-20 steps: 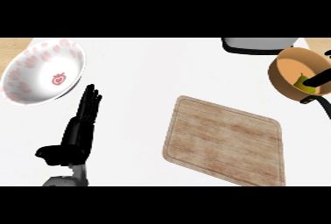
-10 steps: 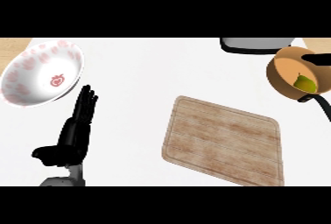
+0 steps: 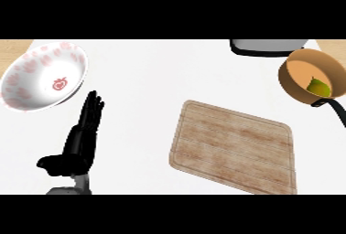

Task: Pick the pear from the cutting board and place it in the pot

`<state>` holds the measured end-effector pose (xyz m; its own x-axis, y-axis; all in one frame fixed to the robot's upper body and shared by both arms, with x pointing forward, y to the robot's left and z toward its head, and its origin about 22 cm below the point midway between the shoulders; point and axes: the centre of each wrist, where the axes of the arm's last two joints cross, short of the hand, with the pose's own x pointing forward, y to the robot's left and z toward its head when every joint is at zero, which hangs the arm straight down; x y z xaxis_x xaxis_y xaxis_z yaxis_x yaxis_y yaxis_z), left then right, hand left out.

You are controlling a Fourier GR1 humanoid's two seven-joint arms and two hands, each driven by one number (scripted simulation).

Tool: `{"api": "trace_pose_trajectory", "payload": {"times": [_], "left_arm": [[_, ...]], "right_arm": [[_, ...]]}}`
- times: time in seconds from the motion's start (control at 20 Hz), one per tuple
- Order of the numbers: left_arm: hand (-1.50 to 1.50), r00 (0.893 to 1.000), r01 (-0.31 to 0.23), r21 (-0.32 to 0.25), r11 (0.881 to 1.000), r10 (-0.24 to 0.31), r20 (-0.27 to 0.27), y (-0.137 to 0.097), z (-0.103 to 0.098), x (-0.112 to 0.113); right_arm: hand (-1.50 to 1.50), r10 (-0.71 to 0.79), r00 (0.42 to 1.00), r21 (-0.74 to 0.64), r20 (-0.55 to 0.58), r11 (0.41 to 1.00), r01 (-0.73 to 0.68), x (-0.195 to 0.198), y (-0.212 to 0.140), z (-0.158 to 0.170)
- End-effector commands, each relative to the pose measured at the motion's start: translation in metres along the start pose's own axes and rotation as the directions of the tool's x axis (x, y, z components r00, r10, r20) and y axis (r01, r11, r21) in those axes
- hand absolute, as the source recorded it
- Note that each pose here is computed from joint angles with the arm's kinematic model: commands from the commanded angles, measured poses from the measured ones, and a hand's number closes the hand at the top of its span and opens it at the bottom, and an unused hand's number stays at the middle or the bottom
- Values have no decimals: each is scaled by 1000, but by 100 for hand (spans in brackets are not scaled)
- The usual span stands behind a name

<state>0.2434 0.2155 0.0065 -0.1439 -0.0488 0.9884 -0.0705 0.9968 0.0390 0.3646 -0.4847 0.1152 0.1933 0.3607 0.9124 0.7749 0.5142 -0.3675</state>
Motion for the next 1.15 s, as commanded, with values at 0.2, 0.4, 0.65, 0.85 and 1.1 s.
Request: {"api": "trace_pose_trajectory", "payload": {"times": [0.2, 0.4, 0.65, 0.85, 1.1], "left_arm": [[0, 1000, -2, 12, 1000, 3, -6, 7, 2, -11], [0, 1000, -15, -5, 1000, 15, 1, 1, -9, 7], [0, 1000, 7, 4, 1000, -7, -2, 9, 7, 6], [0, 1000, -13, -10, 1000, 13, -1, 12, -11, 3], [0, 1000, 1, -13, 1000, -1, 3, 11, 2, -1]], "right_arm": [[-150, -59, 996, -45, 68, 997, 62, -42, -46, 0], [-150, -68, 995, -50, 66, 996, 71, -57, -73, -1], [-150, -61, 994, -91, 88, 993, 69, -53, -91, -7], [-150, -110, 992, -167, 65, 979, 120, -49, -107, -13], [-150, -117, 992, -242, 56, 962, 127, -62, -136, -10]]}}
